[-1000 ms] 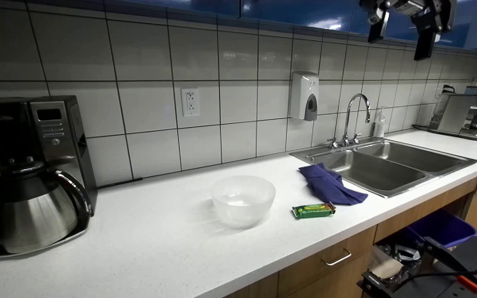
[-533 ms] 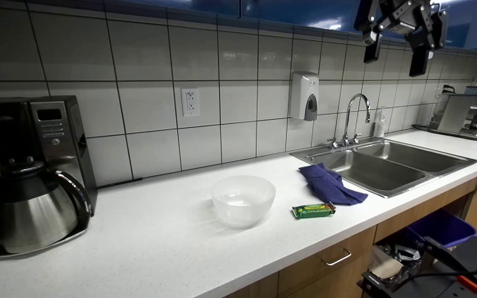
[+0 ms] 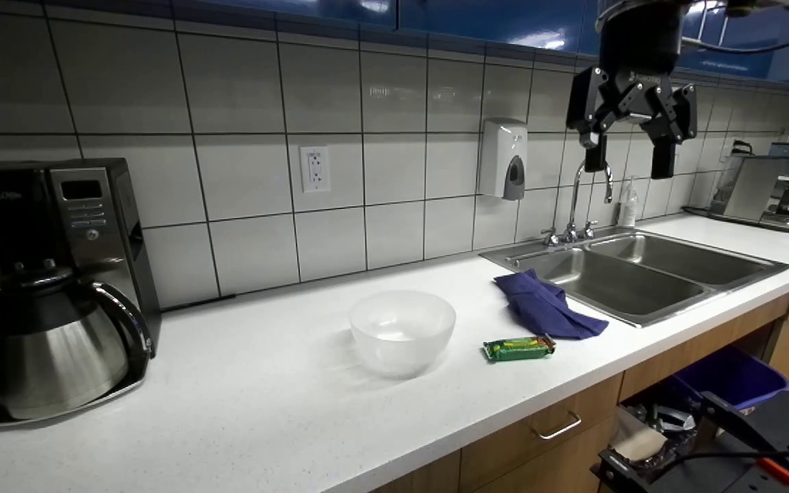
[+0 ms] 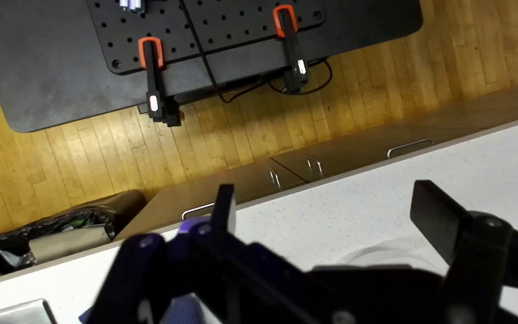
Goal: Put the green packet in the bowl.
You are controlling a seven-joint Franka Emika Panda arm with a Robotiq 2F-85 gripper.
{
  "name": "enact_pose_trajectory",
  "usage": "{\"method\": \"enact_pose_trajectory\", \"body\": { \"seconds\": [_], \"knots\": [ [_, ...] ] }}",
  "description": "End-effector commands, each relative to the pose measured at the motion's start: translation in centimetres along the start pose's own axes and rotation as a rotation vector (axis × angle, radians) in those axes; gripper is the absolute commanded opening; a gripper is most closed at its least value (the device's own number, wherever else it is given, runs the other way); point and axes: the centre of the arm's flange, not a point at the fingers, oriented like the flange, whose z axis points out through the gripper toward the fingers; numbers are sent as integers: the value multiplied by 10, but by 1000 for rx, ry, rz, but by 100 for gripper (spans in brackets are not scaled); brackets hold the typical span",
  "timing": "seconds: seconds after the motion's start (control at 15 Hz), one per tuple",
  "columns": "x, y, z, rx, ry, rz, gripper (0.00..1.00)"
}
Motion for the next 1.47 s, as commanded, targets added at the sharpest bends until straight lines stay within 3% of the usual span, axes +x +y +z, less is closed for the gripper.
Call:
{"method": "enact_pose_trajectory", "body": {
  "seconds": [0.0,0.53,0.87,1.4],
  "knots": [
    [32,17,13,-57,-29,-76,100],
    [69,50,45,-198,-147,-364,100],
    [103,74,73,-276,-166,-570,100],
    [164,95,135,-308,-193,-744,100]
  ]
}}
